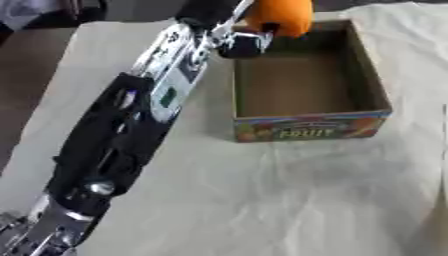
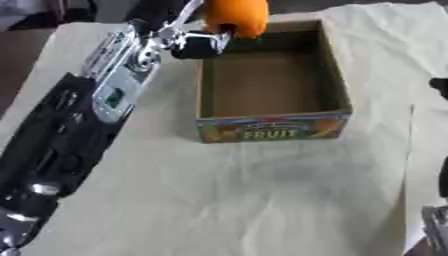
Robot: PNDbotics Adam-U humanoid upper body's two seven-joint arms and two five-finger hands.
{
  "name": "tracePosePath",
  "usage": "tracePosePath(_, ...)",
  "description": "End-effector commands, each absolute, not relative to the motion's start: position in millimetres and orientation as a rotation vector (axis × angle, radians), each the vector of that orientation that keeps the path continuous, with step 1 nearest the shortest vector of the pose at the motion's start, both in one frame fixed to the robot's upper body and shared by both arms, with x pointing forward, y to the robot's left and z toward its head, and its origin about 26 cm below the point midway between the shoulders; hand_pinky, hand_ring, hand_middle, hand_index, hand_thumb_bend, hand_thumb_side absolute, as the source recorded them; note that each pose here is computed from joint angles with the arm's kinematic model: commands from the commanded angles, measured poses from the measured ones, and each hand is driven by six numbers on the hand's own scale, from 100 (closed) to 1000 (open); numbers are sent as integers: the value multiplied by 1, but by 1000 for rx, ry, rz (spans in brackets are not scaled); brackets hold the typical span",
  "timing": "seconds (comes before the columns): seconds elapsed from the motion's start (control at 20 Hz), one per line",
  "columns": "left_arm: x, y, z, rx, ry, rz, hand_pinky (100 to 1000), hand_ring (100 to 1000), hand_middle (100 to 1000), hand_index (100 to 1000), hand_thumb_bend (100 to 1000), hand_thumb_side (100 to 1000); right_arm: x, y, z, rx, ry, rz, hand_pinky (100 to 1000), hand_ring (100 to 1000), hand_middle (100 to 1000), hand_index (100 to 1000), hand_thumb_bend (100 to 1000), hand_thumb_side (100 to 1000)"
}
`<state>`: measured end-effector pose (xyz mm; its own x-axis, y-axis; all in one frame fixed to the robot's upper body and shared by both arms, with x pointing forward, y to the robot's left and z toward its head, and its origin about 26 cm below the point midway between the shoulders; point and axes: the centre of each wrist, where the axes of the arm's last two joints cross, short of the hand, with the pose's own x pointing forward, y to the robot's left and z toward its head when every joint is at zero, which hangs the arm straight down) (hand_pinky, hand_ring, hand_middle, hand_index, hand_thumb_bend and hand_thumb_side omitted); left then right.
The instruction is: Pick up objects on the table and place them in the box.
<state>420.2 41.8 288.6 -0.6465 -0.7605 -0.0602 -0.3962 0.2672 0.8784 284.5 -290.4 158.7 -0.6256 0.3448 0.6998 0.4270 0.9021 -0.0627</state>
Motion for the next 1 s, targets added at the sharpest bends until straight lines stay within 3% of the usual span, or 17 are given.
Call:
tracePosePath(0.05,416,31,288,1125,-2186,-1355,413,541,634,629,100,147,284,-288,168,-525,-2347,-125,859,743,591,776,100,974)
tracePosePath(0.65,432,23,253,1285,-1981,-1548,463,567,637,669,100,136,285,-283,170,-480,-2370,-112,860,744,591,776,100,974)
tracePosePath(0.85,430,13,244,1280,-1948,-1674,536,623,696,844,118,100,285,-280,167,-466,-2357,-112,862,746,592,777,100,970)
tracePosePath(1.0,432,16,244,1290,-1922,-1739,558,643,713,916,230,100,285,-279,167,-460,-2351,-111,863,745,592,778,100,970)
